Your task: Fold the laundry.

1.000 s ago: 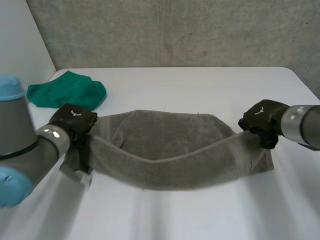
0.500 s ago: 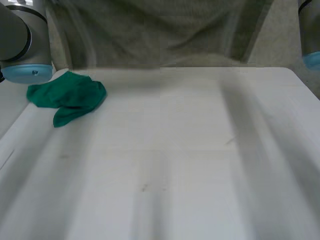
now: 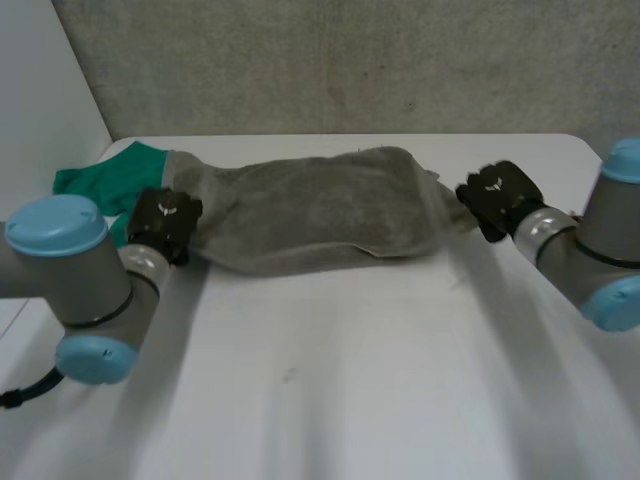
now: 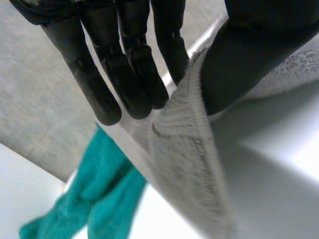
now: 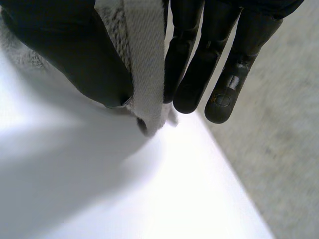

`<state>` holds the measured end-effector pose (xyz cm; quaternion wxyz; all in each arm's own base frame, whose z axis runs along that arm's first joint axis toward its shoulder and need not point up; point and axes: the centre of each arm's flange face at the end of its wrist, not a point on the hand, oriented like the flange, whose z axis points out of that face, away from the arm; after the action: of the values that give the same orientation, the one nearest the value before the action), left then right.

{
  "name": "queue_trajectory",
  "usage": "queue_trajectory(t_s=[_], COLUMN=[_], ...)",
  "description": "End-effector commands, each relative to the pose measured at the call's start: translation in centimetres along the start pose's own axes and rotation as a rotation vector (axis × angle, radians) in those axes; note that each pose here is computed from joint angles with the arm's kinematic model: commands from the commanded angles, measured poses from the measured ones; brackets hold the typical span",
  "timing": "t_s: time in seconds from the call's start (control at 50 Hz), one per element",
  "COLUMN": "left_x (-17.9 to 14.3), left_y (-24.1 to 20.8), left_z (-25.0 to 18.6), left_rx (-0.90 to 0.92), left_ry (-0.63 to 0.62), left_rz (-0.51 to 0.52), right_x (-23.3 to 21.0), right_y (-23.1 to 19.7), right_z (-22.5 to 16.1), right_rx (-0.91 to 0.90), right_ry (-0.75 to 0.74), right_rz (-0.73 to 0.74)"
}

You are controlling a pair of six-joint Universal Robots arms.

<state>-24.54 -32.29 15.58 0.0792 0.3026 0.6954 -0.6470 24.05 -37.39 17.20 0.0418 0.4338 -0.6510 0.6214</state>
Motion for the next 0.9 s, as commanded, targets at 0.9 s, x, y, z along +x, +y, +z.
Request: queue_trajectory(t_s=[0.9], left_x=[1.3], left_y=[0.7], left_z=[5.3], left_rx=[0.014], left_ry=[0.003], left_rz=[0.418], right_x=[0.6], right_y=[2.0], right_z=[-0.8], right_rx=[-0.282], right_ry=[0.071], right_rz=[-0.051])
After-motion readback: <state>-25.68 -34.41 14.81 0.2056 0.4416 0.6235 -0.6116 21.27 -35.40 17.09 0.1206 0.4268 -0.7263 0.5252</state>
